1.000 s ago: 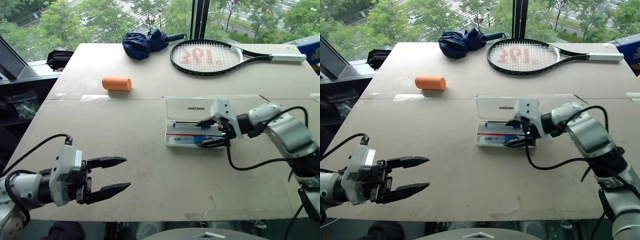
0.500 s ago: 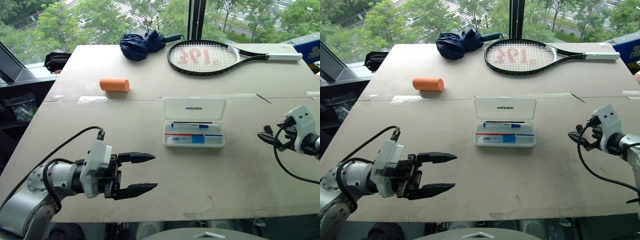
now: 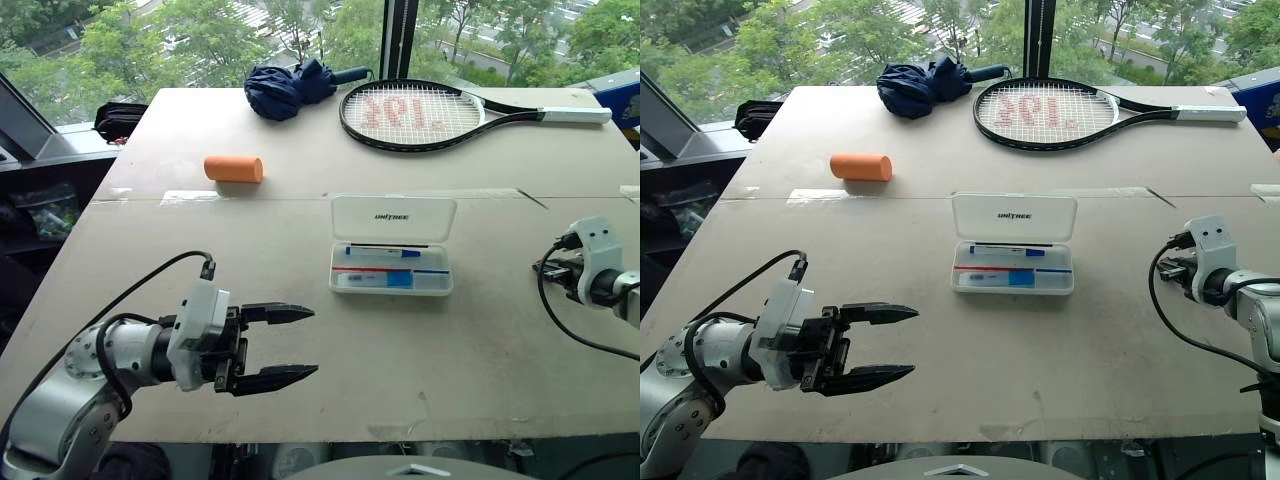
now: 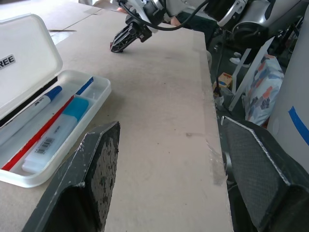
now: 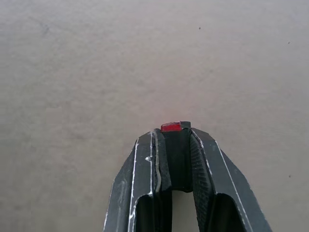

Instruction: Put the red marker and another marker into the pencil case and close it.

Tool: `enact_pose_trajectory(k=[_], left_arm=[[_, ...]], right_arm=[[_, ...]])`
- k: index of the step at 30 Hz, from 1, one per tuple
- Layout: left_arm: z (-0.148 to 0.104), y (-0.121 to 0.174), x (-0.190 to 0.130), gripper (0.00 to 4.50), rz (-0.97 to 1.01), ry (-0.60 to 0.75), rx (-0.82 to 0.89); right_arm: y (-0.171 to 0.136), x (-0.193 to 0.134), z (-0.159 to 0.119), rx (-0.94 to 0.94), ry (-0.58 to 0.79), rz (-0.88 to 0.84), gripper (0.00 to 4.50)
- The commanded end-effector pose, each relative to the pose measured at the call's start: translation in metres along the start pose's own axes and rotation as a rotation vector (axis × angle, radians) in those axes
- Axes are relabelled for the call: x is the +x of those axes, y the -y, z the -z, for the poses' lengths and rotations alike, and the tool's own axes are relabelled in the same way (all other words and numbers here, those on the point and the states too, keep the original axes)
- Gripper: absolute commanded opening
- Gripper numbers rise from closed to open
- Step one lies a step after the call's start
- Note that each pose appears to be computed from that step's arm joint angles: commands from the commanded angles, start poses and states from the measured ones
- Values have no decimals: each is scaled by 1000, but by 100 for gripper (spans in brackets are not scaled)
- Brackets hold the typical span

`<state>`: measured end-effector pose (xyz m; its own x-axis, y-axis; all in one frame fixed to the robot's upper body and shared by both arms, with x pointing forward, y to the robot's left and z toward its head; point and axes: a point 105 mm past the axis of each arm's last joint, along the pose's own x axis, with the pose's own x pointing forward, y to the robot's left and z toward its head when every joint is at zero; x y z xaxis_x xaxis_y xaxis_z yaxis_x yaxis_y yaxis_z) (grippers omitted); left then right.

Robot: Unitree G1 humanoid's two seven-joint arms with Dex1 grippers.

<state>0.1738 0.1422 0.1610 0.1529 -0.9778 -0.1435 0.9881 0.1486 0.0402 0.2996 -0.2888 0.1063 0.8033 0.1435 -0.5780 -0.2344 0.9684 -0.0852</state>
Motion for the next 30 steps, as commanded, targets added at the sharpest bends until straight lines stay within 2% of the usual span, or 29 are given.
enact_pose_trajectory(k=[1, 5, 7, 11, 19, 21, 25, 29, 30], left_arm=[[-4, 2, 2, 339, 20, 13, 20], [-7, 1, 5, 339, 29, 11, 30], [-10, -1, 6, 339, 27, 16, 38], [-15, -2, 7, 339, 15, 20, 54], [-19, 0, 6, 339, -41, 18, 47], [-21, 1, 6, 339, -58, 17, 44], [-24, 2, 7, 339, -74, 19, 40], [-25, 1, 7, 339, -99, 19, 34], [-25, 1, 7, 339, -108, 19, 32]], right_arm=[[-27, -18, -29, -75, 115, -147, 5], [-118, -35, -52, -292, 207, -585, 5], [-142, -30, -54, -381, 198, -671, 5], [-162, -13, -54, -523, 163, -749, 5], [-160, 11, -43, -652, 81, -803, 5], [-159, 13, -45, -660, 82, -819, 108], [-156, 9, -53, -662, 121, -836, 282], [-149, -19, -81, -470, 227, -928, 282], [-140, -23, -93, -402, 260, -917, 252]])
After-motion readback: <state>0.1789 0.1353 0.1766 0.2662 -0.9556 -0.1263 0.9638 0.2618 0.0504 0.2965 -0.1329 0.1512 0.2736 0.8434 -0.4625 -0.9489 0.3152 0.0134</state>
